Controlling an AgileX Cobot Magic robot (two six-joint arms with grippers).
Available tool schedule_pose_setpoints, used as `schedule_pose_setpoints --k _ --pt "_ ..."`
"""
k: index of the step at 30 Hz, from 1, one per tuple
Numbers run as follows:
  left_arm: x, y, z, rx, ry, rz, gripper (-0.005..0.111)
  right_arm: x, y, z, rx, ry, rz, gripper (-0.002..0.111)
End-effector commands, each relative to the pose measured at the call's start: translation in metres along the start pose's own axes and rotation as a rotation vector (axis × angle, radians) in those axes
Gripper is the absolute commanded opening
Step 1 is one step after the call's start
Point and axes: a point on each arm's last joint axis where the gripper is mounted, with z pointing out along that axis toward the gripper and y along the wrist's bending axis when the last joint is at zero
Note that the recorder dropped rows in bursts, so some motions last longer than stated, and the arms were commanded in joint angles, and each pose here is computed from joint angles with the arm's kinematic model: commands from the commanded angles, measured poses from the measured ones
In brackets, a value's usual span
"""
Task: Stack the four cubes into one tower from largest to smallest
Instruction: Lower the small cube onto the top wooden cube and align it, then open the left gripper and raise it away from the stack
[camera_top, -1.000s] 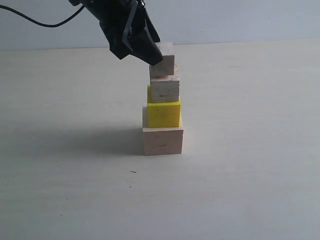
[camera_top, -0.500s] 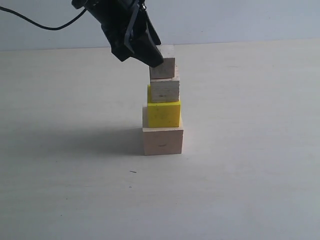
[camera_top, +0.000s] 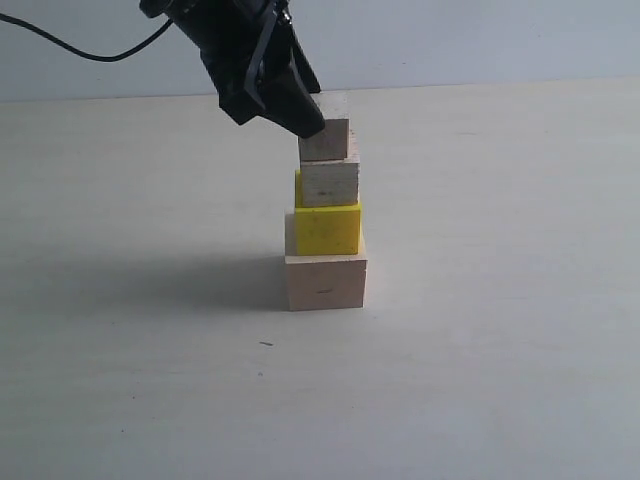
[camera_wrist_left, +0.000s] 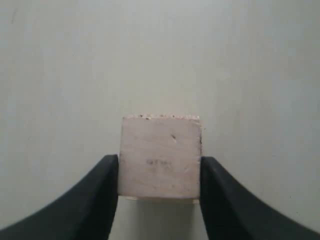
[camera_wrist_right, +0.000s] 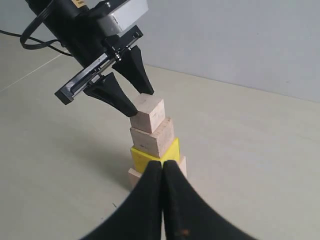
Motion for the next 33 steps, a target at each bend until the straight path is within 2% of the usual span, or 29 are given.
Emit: schedule_pose_setpoints --k 1,19,21,23,24,28,30,33 --pt "0.0009 -0.0013 -0.0016 0.011 0.002 -0.005 0.000 0.0013 -0.0005 -0.0002 0.001 0.000 0.000 0.000" --pt "-0.0003 0.0010 -0.0016 -0.014 -0.011 -0.006 0.002 0.0017 0.0003 -0.0002 -0.008 0.004 0.011 0.000" --pt "-0.0002 0.0008 -0.0016 -0.012 -0.010 -0.006 0.009 0.0017 0.0003 -0.0002 -0.008 0.004 0.011 0.000" --pt "-0.0001 0.0006 -0.0016 -0.010 -0.009 -0.006 0.026 0.0017 0.0002 -0.0002 -0.007 0.004 0.010 0.000" --pt "-0.0001 0.0006 -0.0016 -0.010 -0.009 -0.006 0.039 0.0016 0.0001 -0.0002 -0.006 0.003 0.009 0.000" --pt "-0.0001 0.0004 -0.0016 -0.008 -0.008 -0.006 0.065 0.0018 0.0001 -0.0002 -0.005 0.005 0.009 0.000" --pt "-0.0004 0.0012 -0.0016 -0.017 -0.012 -0.006 0.075 0.0018 0.0001 -0.0002 -0.005 0.005 0.009 0.000" --pt "-0.0021 0.0013 -0.0040 -0.031 -0.024 -0.008 0.078 0.0018 0.0001 -0.0002 -0.005 0.005 0.009 0.000"
